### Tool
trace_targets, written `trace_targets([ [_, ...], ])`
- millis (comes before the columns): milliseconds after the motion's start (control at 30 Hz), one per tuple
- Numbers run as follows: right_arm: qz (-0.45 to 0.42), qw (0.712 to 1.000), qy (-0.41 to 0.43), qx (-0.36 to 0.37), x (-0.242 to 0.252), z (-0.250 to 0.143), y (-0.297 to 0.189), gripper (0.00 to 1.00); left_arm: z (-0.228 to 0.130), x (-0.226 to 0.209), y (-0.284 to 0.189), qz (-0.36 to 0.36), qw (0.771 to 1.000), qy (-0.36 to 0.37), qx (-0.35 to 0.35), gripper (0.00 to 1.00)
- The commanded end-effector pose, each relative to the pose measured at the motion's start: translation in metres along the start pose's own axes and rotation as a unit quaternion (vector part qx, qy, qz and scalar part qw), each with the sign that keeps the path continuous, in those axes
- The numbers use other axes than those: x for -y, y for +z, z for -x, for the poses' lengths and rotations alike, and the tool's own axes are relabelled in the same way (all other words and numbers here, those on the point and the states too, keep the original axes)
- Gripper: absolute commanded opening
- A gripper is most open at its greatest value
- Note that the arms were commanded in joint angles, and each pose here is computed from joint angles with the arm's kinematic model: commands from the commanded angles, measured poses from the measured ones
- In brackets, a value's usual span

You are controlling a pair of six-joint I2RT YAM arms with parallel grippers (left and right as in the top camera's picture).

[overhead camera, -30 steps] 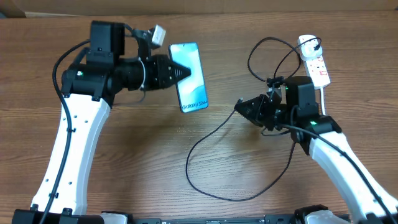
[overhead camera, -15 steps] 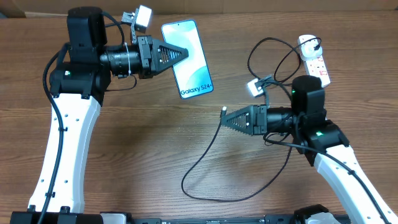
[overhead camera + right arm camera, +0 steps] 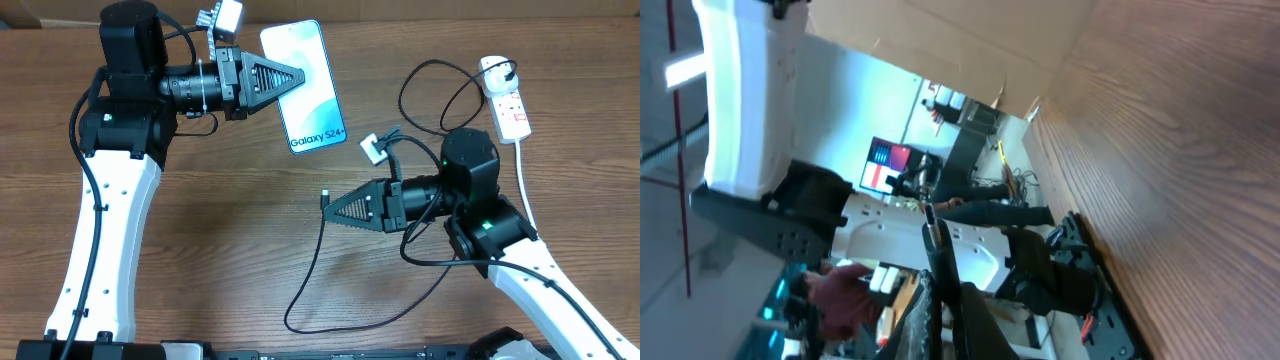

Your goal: Plug charger to phone and switch on socket

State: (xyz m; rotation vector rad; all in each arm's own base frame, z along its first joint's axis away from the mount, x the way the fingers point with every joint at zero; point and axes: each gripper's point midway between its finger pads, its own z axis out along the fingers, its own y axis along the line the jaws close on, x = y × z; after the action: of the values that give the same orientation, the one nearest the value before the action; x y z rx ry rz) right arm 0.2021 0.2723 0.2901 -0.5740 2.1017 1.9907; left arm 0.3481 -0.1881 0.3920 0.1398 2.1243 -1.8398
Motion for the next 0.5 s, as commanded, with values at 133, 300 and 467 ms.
trace_targets([
  [133,0.004,1.0,0.015,0.016,-0.01,0.007,0.001,0.04,-0.006,0.006,-0.005,-0.012,1.0,0.025,-0.012,0.04],
  [300,0.032,0.999,-0.005,-0.002,-0.026,0.005,0.0,0.04,0.001,-0.012,-0.015,0.022,1.0,0.012,0.015,0.04],
  [467,0.025,1.0,-0.004,0.011,-0.024,0.009,0.0,0.04,-0.005,-0.022,-0.02,0.037,0.999,0.004,0.014,0.04],
])
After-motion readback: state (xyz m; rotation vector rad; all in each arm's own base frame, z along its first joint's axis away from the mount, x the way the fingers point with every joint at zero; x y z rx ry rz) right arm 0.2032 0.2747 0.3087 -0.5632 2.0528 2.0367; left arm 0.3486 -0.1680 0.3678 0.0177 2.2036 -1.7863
